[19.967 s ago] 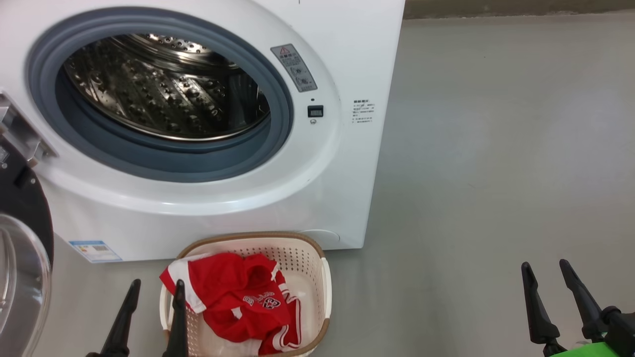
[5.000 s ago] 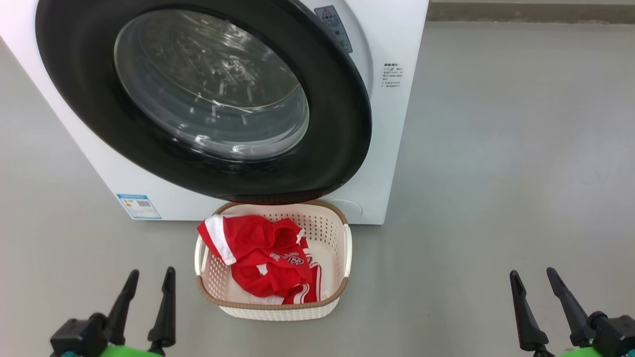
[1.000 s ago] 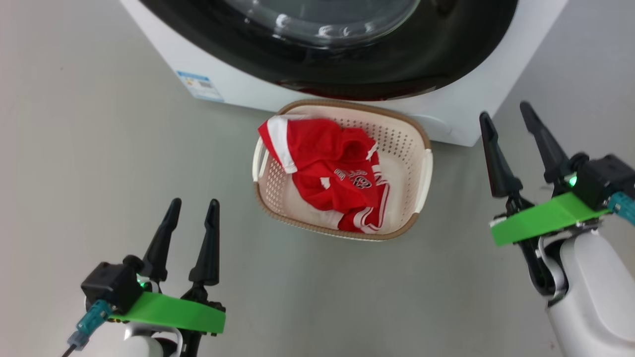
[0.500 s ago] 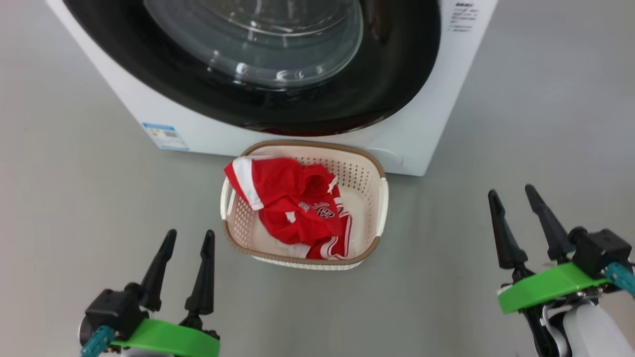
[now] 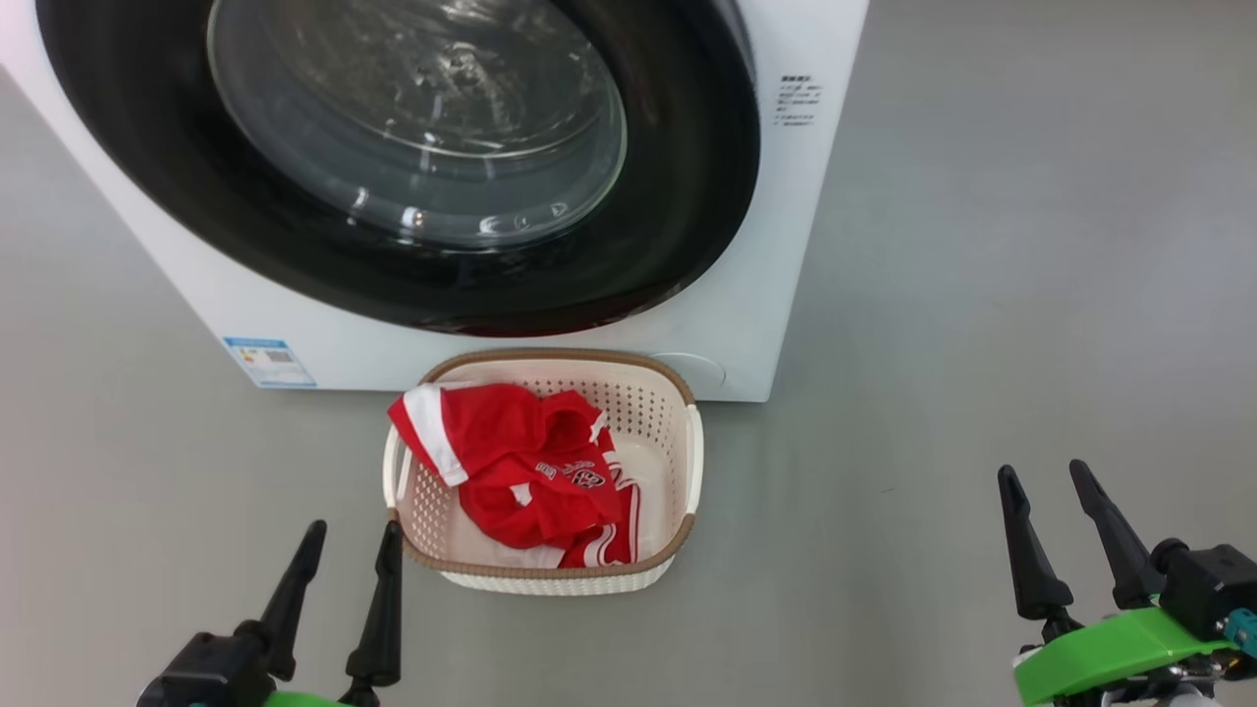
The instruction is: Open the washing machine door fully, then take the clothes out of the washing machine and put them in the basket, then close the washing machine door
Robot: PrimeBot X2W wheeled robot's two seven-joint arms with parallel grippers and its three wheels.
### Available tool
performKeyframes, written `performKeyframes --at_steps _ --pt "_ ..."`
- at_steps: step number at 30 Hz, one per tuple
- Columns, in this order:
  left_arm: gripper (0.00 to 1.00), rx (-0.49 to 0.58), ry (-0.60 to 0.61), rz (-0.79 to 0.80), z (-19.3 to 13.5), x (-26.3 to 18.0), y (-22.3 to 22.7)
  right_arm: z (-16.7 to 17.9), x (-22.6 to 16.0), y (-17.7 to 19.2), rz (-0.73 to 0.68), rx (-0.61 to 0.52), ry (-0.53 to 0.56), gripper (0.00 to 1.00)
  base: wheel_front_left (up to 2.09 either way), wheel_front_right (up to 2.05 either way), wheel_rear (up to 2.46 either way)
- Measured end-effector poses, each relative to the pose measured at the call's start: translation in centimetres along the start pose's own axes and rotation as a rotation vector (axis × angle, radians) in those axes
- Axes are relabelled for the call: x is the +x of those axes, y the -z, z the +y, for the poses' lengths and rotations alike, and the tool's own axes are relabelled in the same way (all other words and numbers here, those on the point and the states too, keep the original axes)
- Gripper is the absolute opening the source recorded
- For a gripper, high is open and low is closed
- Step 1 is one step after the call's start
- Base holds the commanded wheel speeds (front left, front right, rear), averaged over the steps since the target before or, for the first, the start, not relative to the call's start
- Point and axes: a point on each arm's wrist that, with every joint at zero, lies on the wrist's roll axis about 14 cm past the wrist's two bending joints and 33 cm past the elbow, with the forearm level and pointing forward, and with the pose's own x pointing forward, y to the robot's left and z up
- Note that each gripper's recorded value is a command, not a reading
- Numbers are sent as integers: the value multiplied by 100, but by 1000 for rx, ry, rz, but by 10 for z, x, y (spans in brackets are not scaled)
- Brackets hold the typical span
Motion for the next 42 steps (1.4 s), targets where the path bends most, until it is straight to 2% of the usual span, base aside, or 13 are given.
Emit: performKeyframes --at_steps 7,19,37,38,42 --pt "100 12 41 -9 -10 -1 -4 -16 -20 -6 -17 -4 49 100 0 0 0" --pt "100 22 42 -2 -9 -1 -2 -39 -43 -7 -22 1 131 100 0 0 0" --pt "100 22 43 -7 -9 2 -3 -38 -44 -2 -12 14 142 100 0 0 0" --pt "0 22 43 -7 -9 2 -3 -38 -43 -1 -11 15 141 0 0 0 0" --pt "0 6 33 41 -9 -3 13 -36 -48 16 37 37 152 0 0 0 0"
